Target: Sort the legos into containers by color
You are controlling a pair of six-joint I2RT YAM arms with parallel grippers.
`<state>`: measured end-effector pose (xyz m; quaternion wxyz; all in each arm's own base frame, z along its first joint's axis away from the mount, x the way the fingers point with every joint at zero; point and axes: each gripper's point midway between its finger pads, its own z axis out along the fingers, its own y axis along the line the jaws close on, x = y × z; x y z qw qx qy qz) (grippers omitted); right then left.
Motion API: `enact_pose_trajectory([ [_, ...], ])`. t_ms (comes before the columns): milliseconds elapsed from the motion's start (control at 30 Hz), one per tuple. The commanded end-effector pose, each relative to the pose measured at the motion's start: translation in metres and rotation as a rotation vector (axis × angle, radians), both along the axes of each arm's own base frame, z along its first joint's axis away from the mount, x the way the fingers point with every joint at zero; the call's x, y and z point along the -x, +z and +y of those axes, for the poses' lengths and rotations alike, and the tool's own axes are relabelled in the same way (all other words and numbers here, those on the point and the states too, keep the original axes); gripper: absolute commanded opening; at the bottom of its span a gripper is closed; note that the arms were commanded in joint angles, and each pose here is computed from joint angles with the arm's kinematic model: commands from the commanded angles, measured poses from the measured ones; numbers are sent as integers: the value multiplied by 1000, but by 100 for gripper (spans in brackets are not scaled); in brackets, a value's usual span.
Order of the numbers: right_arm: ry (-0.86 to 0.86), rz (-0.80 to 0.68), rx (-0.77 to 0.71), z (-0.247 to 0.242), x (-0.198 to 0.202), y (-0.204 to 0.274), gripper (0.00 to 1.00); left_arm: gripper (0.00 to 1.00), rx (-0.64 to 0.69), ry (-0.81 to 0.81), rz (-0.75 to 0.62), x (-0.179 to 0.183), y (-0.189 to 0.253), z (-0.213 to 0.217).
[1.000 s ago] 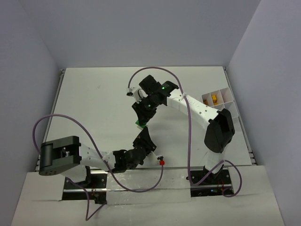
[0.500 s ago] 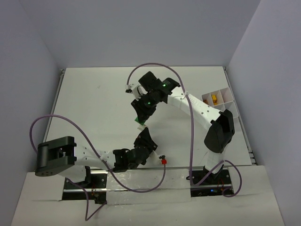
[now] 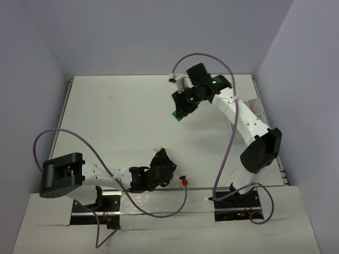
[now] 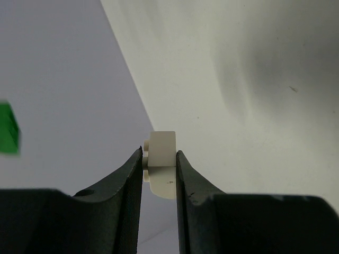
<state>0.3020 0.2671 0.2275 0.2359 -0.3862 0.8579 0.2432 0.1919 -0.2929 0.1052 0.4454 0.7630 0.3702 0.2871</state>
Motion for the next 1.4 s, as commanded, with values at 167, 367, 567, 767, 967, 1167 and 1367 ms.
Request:
enact_pose_trajectory([
  [167, -398, -132, 190, -200, -27, 11, 0, 0, 372, 234, 386, -24, 50, -28],
  [367, -559, -129, 344, -295, -11, -6, 0, 0, 631, 411, 703, -70, 96, -36],
  [567, -635, -79, 427, -336, -3, -33, 0, 0, 903, 511, 991, -109, 140, -32],
  [767, -675, -56, 463, -350, -9, -54, 0, 0, 1071, 471, 1200, -116, 168, -40],
  [967, -702, -45, 479, -358, -21, -66, 3, 0, 1121, 462, 1249, -115, 178, -43],
  [1167, -718, -38, 501, -364, -29, -75, 8, 0, 1127, 472, 1251, -117, 176, -42],
  [1367, -717, -26, 520, -367, -30, -81, 36, 0, 1135, 476, 1262, -118, 176, -42],
])
